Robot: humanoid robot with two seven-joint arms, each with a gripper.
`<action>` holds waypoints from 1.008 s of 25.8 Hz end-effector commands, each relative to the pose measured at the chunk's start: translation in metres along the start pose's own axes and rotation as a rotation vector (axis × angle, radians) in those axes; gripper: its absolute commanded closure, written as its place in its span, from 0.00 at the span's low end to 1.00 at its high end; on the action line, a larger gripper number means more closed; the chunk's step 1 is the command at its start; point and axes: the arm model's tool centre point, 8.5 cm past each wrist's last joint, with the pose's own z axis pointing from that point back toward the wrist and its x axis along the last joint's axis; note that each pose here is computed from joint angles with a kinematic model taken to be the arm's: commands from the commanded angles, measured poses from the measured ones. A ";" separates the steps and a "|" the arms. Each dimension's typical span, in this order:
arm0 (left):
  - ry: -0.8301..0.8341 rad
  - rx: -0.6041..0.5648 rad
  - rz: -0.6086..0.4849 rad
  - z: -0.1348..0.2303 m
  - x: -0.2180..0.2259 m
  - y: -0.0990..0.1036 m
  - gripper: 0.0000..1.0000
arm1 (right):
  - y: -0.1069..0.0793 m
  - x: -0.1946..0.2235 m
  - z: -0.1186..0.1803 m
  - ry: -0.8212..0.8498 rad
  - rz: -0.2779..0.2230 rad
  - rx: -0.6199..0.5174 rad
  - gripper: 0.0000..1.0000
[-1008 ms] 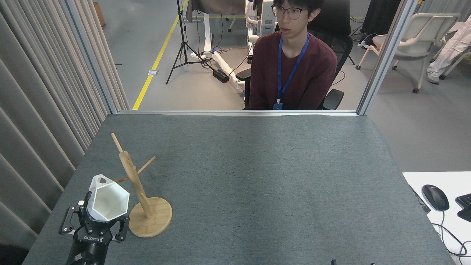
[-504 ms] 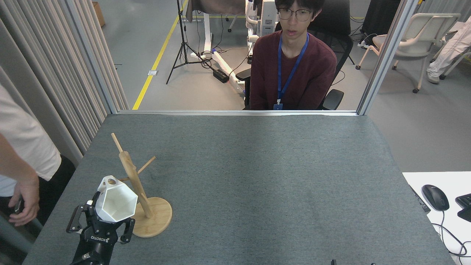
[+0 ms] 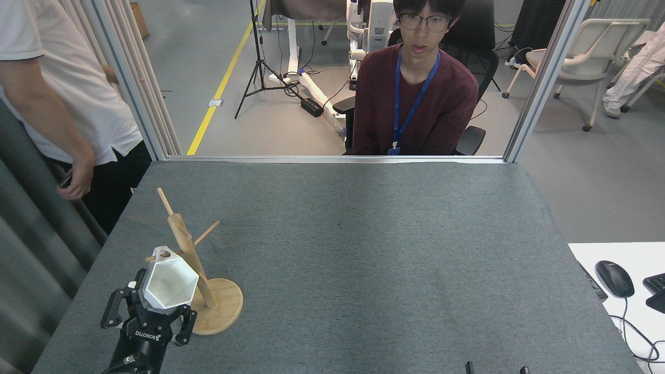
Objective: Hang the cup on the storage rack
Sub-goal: 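Hook the cup handle onto a mug tree peg with the left gripper, then open the left gripper and lower it away from the hanging cup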
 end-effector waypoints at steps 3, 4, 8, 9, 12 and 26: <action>-0.009 -0.005 0.013 0.003 0.002 -0.001 0.00 | 0.000 0.000 0.000 -0.001 0.001 -0.001 0.01; -0.010 -0.007 0.014 0.003 0.003 -0.001 0.00 | -0.001 0.000 -0.001 -0.001 0.001 -0.002 0.01; -0.026 -0.022 0.016 0.015 0.007 -0.005 0.00 | -0.001 0.000 -0.001 -0.001 0.001 -0.002 0.01; -0.032 -0.030 0.019 0.020 0.010 -0.006 0.00 | -0.001 0.000 -0.001 -0.001 0.002 -0.002 0.01; -0.055 -0.067 0.041 0.038 0.024 -0.010 0.00 | -0.001 0.000 -0.001 -0.001 0.002 -0.004 0.01; -0.085 -0.138 0.736 0.137 0.010 -0.006 0.00 | -0.014 0.005 0.025 -0.095 -0.036 -0.035 0.01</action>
